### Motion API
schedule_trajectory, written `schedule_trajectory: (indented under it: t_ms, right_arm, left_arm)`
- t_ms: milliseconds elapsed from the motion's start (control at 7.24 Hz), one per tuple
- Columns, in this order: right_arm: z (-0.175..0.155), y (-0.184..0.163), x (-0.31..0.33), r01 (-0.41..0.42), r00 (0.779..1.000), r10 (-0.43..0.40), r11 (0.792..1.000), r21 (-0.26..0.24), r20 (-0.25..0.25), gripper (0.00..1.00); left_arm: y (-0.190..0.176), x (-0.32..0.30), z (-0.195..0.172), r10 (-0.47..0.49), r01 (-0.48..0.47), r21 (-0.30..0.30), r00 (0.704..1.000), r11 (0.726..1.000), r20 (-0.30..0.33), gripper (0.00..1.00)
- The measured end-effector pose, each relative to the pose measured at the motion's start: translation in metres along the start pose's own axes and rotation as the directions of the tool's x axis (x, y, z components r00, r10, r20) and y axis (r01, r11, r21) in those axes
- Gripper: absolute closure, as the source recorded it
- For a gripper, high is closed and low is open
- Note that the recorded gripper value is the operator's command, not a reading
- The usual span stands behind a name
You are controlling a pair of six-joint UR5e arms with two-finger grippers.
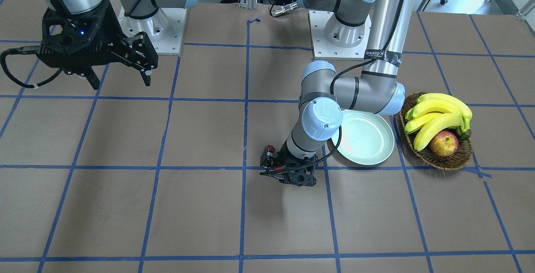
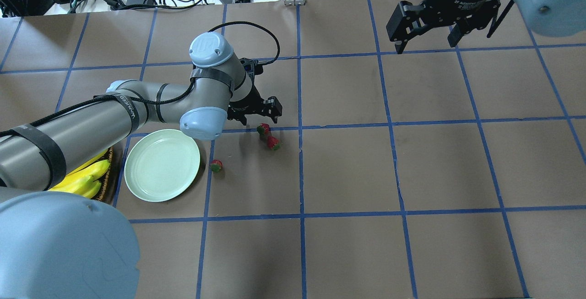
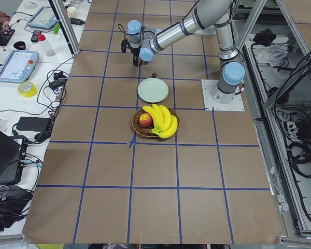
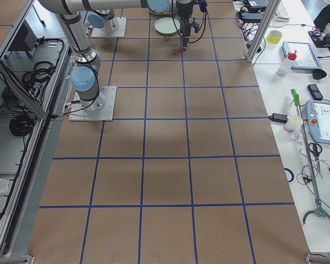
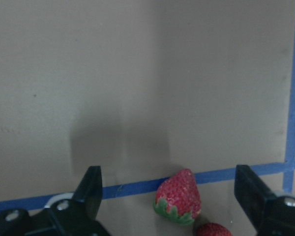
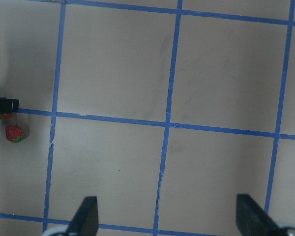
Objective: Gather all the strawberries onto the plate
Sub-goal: 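Lower the left gripper and grasp one strawberry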
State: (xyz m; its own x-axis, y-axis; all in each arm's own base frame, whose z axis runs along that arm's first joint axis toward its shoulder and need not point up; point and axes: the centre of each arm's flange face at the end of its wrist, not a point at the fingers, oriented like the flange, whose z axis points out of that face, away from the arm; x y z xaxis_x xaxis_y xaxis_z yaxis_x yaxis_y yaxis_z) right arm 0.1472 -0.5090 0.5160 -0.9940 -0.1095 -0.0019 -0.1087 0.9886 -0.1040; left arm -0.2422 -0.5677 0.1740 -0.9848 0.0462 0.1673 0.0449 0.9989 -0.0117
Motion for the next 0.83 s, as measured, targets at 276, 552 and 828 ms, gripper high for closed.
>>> schedule_trajectory:
  t_ms: [276,552,828]
  right_arm:
    - [0.000,0.000,0.000,0.002,1.000,-0.002,1.000,0.000,0.000,0.00]
    - [0.000,0.000,0.001,0.003,1.000,-0.003,1.000,0.001,-0.001,0.00]
    - [0.000,0.000,0.001,0.003,1.000,-0.003,1.000,0.001,-0.002,0.00]
  left_arm:
    - [0.003,0.005,0.002,0.008,-0.008,-0.008,1.000,1.000,0.003,0.16]
    - [0.006,0.008,0.000,0.011,-0.011,-0.009,1.000,1.000,0.010,0.31]
    - [0.011,0.007,0.003,0.012,-0.012,-0.027,1.000,1.000,0.014,0.69]
